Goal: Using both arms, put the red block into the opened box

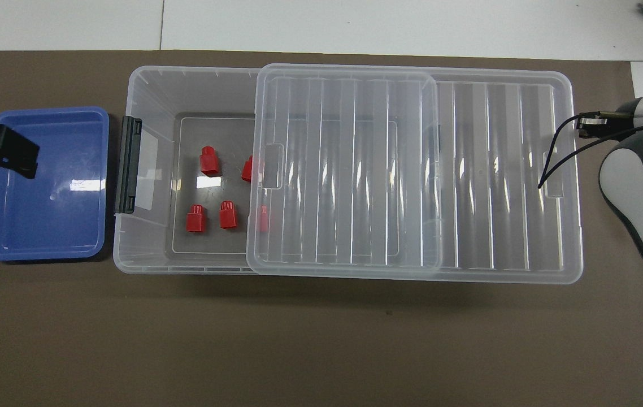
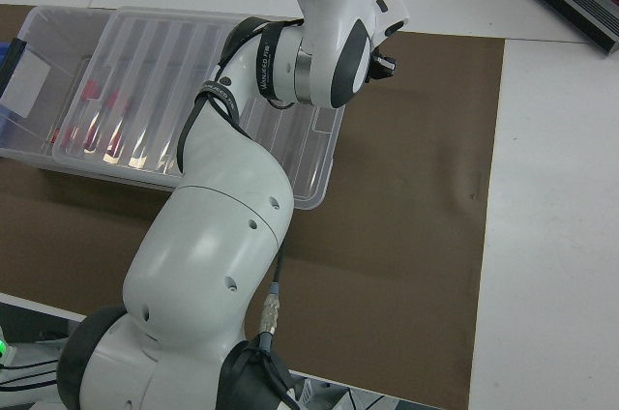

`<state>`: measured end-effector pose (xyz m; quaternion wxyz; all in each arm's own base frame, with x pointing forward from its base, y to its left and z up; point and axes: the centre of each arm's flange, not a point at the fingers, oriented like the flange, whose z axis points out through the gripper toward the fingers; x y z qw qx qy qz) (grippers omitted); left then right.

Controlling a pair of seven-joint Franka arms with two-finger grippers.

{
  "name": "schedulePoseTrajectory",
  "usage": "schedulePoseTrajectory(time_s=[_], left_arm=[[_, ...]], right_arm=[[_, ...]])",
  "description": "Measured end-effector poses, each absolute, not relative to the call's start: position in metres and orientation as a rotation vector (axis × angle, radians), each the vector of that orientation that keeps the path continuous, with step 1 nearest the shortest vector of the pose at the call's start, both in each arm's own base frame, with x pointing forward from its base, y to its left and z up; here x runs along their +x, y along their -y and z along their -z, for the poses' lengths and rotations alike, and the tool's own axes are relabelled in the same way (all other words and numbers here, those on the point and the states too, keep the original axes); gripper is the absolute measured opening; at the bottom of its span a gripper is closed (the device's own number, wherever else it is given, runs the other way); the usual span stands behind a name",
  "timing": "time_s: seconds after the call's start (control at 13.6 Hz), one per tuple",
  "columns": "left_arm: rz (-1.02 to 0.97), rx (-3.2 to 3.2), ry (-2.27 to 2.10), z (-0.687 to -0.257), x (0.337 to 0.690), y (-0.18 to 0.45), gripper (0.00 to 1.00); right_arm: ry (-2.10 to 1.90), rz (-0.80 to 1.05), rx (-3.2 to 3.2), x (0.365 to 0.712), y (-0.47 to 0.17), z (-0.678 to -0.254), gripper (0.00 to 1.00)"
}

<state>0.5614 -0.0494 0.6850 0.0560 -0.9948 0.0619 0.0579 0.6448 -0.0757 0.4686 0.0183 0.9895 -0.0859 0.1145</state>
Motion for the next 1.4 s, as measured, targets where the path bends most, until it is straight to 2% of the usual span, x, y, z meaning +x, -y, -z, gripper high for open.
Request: schedulePoseTrajectory(time_s=[0.3,0.74,0.96,1.25,1.4], left_arm=[[-0.238,-3.026,-0.247,-0.68,0.522,0.029,1.0],[-0.233,-3.031,-0.282,-0.633,0.509,0.031,1.0],[-0.192,-3.036,-0.284,-0.639,0.505,0.031,1.0],[-0.026,-3.047,-0.264,-0.683,0.492,0.023,1.0],[0.044,-3.054,-0.246,-0.681,0.489,0.015,1.0]], right_arm=[[0.14,-0.347,3.086,0.649,0.054,-0.462,0.01],[-0.089,-0.356,3.105,0.652,0.002,-0.46,0.01],[-0.154,-0.358,3.117,0.652,-0.025,-0.46,0.01],[-0.229,-0.357,3.129,0.65,-0.055,-0.46,0.01],[-0.27,-0.354,3.135,0.648,-0.071,-0.46,0.01]])
